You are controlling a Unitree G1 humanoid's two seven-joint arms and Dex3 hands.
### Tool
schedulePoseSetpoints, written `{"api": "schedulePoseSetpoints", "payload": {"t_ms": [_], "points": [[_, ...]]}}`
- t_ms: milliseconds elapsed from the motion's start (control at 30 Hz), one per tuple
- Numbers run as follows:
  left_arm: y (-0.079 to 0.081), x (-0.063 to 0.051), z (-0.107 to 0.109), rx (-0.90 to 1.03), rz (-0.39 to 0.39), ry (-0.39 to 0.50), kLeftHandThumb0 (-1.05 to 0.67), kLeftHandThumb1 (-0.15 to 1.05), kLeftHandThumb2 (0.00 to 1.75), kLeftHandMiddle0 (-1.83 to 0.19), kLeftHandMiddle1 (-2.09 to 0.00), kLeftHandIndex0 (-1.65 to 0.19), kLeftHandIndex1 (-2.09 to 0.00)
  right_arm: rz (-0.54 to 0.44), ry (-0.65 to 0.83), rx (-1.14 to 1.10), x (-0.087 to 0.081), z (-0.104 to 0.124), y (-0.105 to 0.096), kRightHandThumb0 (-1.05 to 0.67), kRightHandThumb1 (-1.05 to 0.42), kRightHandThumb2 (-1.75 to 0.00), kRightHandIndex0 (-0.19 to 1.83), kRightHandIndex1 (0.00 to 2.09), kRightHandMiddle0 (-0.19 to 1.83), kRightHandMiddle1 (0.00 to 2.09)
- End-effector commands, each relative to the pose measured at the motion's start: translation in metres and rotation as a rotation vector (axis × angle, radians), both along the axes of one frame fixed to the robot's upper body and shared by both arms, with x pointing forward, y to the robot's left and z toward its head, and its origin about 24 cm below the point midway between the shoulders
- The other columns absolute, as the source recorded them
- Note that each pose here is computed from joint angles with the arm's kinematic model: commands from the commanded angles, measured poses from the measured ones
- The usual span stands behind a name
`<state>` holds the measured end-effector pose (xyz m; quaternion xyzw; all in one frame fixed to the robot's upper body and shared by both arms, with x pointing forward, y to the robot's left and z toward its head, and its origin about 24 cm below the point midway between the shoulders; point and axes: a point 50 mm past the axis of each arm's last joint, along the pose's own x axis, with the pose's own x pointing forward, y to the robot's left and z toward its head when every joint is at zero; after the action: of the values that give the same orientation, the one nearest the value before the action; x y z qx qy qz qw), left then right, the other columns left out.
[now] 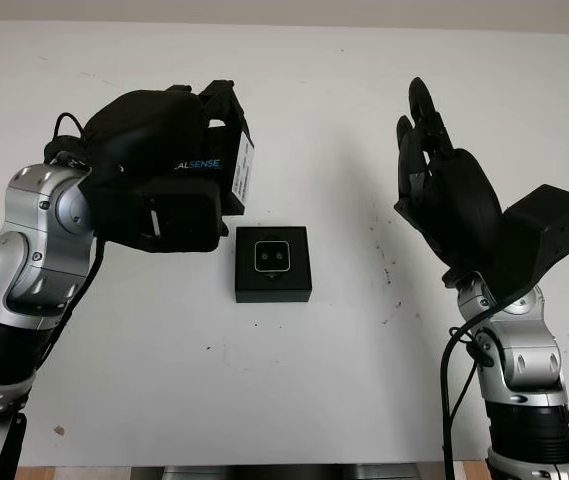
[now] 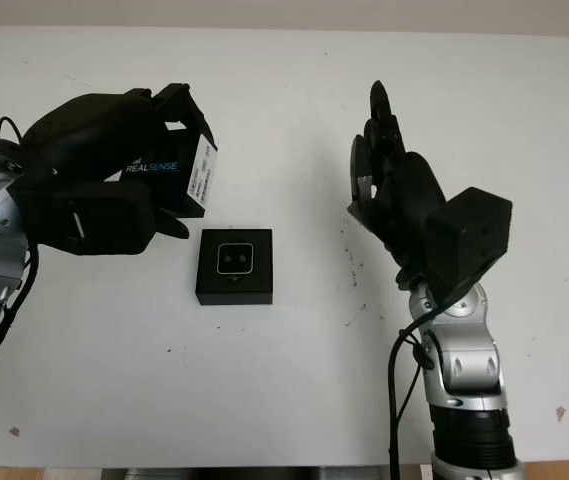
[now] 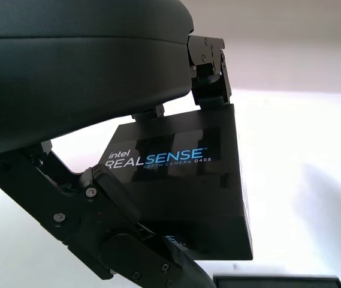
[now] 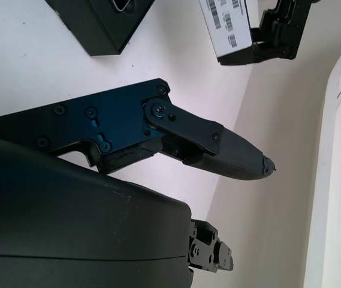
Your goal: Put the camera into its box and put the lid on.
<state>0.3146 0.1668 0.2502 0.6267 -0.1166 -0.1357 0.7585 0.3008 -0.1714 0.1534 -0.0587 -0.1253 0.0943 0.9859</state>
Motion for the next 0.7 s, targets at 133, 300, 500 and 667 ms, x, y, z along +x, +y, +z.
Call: {"api": "schedulePoseSetpoints", "payload": {"t_ms": [133,300,500,667], "points": [[0.002,-0.008,0.017,0.041,0.009,0.054,-0.34,1.05,0.35,-1.02,-2.09,-0.66,-2.09,0.000,-0.004,-0.015,0.001,-0.001,0.005,-0.78,-1.05,-0.77,-0.19,0.00,-0.19,0.00],[0.002,-0.009,0.022,0.069,0.046,0.170,-0.33,1.05,0.33,-1.03,-2.09,-0.68,-2.09,-0.017,0.010,-0.008,0.002,-0.002,0.007,-0.79,-1.05,-0.73,-0.19,0.00,-0.19,0.00],[-0.005,-0.009,0.025,0.120,0.068,0.211,-0.30,1.05,0.34,-1.09,-2.09,-0.72,-2.09,-0.015,0.007,0.007,0.005,-0.005,0.012,-0.80,-1.05,-0.72,-0.19,0.00,-0.19,0.00],[-0.012,-0.006,0.025,0.130,0.064,0.225,-0.30,1.05,0.38,-1.14,-2.09,-0.76,-2.09,-0.014,0.015,0.016,0.005,-0.008,0.014,-0.81,-1.05,-0.71,-0.19,0.00,-0.19,0.00]]}}
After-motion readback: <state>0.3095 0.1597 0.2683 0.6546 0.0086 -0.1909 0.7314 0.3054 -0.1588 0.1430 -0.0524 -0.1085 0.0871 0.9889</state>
